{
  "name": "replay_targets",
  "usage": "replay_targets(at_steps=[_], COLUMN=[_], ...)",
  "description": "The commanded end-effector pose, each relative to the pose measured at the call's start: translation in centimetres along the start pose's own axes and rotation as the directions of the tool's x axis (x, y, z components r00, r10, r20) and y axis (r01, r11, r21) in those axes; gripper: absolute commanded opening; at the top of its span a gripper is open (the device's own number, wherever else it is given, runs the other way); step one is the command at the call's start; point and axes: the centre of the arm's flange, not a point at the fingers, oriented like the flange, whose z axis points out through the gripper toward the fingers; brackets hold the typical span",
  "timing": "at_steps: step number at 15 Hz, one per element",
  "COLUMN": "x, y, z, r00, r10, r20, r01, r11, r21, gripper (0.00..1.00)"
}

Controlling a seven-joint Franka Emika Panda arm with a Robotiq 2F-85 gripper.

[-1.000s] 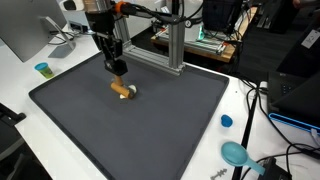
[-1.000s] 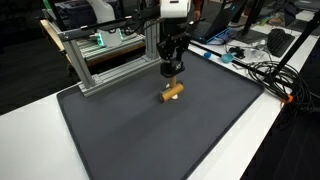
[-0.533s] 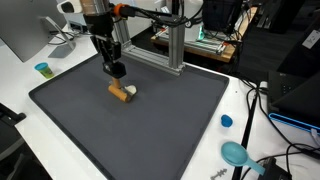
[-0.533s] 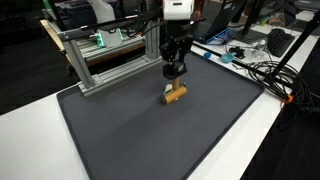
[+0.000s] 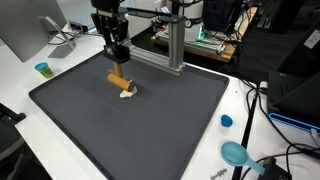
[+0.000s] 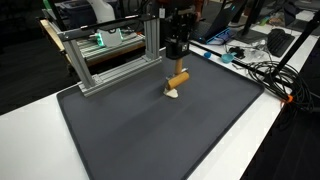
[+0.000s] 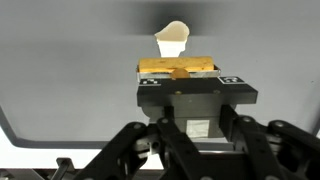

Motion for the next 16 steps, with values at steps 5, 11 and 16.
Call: replay_targets(at_steps=[5, 11, 16], x=[0.3, -0.3, -0.8], y=[0.9, 0.9, 0.9], z=[4.5, 7.4, 7.6], r00=[0.996, 0.98, 0.968], r10=[0.057, 0.047, 0.053], r20=[0.065, 0.193, 0.244], r01=[-0.056, -0.05, -0.059], r11=[0.998, 0.999, 0.998], r21=[-0.012, 0.009, 0.014], gripper=[0.21, 0.21, 0.21])
